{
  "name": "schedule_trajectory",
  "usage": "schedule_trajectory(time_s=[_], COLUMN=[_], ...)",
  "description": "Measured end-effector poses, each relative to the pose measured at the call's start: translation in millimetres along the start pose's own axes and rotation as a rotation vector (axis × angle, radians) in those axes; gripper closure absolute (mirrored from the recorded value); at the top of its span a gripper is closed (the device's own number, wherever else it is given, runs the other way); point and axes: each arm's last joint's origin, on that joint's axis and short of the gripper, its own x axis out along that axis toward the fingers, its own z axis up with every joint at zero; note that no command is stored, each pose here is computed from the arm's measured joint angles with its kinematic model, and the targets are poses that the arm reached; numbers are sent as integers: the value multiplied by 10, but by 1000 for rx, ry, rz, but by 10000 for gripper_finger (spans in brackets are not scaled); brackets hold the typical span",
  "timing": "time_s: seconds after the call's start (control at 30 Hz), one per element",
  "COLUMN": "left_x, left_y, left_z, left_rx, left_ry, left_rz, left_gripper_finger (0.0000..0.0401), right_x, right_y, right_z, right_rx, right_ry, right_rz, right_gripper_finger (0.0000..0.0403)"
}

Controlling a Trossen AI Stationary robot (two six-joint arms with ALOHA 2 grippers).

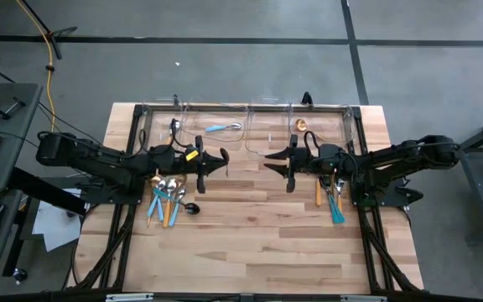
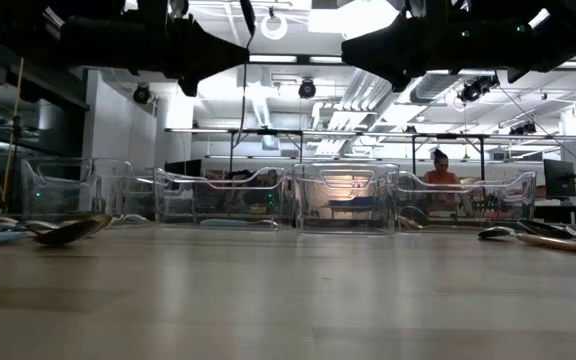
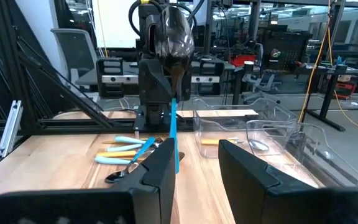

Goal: Sort silverware by color (type)
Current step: Put the black spoon into the middle right transparent bin

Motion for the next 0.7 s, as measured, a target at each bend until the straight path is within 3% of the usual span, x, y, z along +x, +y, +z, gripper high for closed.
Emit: schedule_trajectory(time_s=[0.43,0.7], left_x=[22,390], left_y=[1,-62], left_z=[9,-76], left_rx=[-30,-45], left_ry=[-26,6], left_rz=[8,71], left_gripper_finger=[401,401], right_x=[4,222], right_y=[0,10], right_z=[1,-137], right_rx=[9,18], right_ry=[-5,-1], right_rz=[-1,-22], right_gripper_finger=[295,295])
